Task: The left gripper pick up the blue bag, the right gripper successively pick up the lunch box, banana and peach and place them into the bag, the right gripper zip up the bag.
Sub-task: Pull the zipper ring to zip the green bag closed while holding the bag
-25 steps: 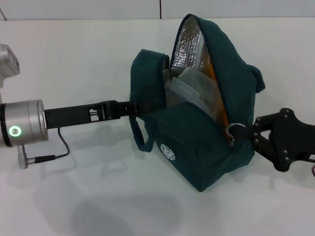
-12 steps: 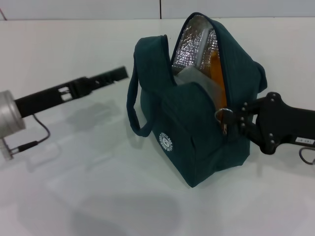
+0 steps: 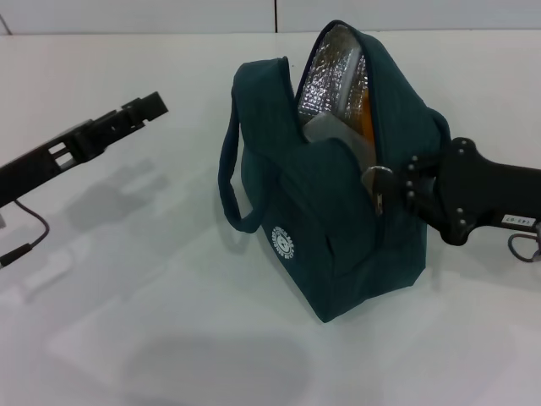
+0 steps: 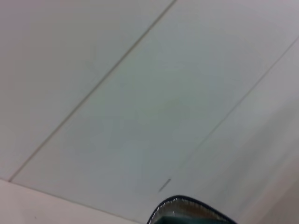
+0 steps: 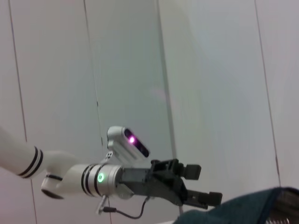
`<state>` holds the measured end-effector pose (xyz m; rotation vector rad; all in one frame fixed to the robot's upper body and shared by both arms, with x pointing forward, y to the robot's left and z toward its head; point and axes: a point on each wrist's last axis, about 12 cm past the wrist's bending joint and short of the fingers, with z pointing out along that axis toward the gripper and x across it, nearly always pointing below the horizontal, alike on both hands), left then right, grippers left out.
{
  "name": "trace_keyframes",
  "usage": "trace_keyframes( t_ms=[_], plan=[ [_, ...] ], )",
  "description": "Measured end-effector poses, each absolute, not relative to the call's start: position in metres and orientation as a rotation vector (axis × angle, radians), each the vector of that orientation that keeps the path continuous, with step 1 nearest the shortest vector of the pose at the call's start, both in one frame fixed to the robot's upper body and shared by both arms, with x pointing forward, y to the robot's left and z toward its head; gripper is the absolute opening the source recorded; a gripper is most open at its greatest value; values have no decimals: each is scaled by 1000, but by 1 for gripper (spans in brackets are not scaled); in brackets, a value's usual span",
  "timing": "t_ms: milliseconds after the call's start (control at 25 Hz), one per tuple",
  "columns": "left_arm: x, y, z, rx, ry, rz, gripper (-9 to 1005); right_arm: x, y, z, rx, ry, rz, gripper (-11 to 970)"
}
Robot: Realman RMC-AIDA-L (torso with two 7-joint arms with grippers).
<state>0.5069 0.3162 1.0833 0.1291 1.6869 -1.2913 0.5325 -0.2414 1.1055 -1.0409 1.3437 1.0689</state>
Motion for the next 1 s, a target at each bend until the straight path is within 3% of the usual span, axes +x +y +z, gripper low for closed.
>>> trace_keyframes(
  t_ms=[560,1000],
  plan=[
    [497,318,1080,151,1659,-1279,880,547,-237,1125,-1059,1273,1024,6],
    [484,324,1079,205,1638,-1273,877,568,-203,1144,-1095,1202,1055,7]
  ],
)
